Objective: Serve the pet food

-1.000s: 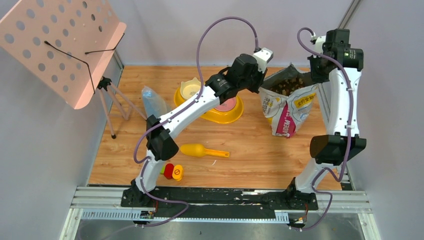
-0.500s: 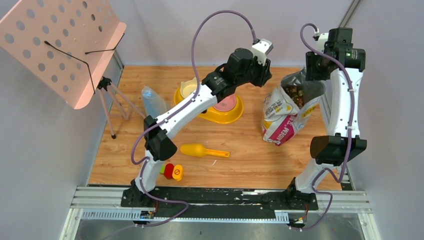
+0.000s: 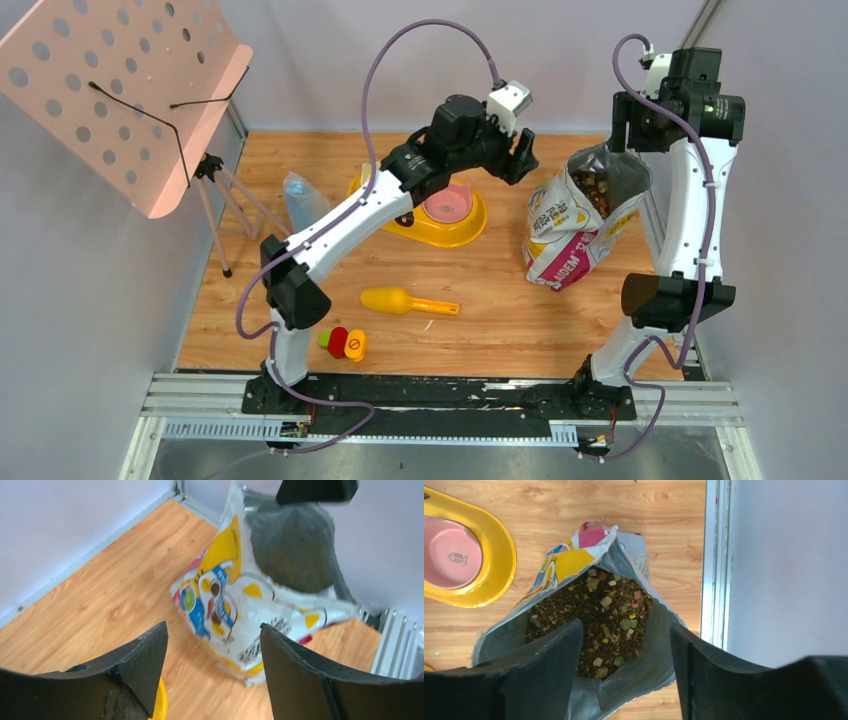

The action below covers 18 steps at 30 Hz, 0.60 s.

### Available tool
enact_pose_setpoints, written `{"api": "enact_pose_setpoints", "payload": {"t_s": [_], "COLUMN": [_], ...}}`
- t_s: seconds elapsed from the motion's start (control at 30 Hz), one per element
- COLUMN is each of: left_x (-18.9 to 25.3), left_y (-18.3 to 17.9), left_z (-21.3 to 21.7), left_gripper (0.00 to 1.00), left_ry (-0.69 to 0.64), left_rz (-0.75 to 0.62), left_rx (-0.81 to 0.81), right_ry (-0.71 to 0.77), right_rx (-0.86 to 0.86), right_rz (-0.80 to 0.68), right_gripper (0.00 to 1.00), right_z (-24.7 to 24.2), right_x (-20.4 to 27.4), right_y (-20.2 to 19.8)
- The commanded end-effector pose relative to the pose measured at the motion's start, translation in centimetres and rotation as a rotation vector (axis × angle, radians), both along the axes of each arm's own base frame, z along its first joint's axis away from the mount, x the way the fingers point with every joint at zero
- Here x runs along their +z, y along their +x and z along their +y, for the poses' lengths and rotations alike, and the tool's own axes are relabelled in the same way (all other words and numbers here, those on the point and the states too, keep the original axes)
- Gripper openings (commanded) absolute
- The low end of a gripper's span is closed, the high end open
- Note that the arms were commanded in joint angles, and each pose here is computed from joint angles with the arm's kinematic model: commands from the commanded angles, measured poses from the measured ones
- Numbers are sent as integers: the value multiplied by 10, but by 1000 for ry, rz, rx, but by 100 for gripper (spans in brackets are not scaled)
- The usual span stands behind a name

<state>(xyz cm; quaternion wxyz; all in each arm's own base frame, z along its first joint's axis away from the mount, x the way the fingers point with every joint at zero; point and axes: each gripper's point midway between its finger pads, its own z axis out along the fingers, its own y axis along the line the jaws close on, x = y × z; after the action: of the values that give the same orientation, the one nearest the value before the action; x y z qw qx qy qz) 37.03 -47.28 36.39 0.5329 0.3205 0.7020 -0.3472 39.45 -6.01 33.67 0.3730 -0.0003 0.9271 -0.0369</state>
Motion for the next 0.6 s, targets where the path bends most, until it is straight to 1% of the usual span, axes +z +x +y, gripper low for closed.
{"api": "enact_pose_setpoints", "payload": {"t_s": [0.0, 0.03, 0.07, 0.1, 0.13, 0.17, 0.2, 0.23, 0.27, 0.3, 0.33, 0.37, 0.4, 0.43, 0.47, 0.5, 0.57], "left_x": [47, 42, 35, 8, 19, -7, -5, -37, -35, -65, -68, -98, -104, -131, -140, -161, -187], "left_y": [-27, -32, -42, -50, -63, -74, -89, -104, -118, -136, -147, -160, -167, -174, -176, -180, -183], "left_z": [58, 65, 80, 86, 102, 107, 122, 131, 142, 152, 162, 173, 180, 190, 196, 204, 214], "left_gripper": [81, 84, 88, 91, 97, 99, 99, 100, 100, 100, 99, 99, 98, 97, 96, 96, 94], "left_ry": [28, 53, 99, 154, 174, 222, 255, 331, 341, 395, 424, 491, 507, 559, 585, 629, 687], "left_rz": [-153, -169, -203, -182, -244, -220, -265, -241, -264, -207, -256, -231, -236, -206, -206, -187, -166], "left_rx": [-44, -62, -78, -111, -133, -180, -215, -287, -318, -390, -436, -508, -528, -558, -558, -583, -604], "right_ry": [46, 59, 72, 87, 104, 123, 147, 174, 200, 229, 254, 280, 301, 315, 329, 339, 351], "right_rx": [58, 76, 92, 102, 120, 148, 189, 240, 294, 362, 426, 483, 523, 550, 566, 575, 583], "right_rz": [-193, -216, -248, -281, -315, -362, -389, -411, -428, -441, -453, -464, -466, -465, -458, -449, -431], "right_gripper": [73, 78, 85, 92, 95, 97, 97, 97, 97, 97, 96, 96, 95, 94, 94, 93, 92], "right_z": [17, 22, 27, 31, 37, 45, 54, 65, 75, 87, 99, 109, 118, 124, 129, 133, 138], "right_x": [57, 62, 69, 75, 80, 91, 96, 99, 103, 105, 108, 110, 110, 110, 109, 107, 104], "right_y": [-4, -7, -9, -13, -16, -25, -30, -35, -40, -46, -52, -58, -61, -64, -65, -65, -67]}}
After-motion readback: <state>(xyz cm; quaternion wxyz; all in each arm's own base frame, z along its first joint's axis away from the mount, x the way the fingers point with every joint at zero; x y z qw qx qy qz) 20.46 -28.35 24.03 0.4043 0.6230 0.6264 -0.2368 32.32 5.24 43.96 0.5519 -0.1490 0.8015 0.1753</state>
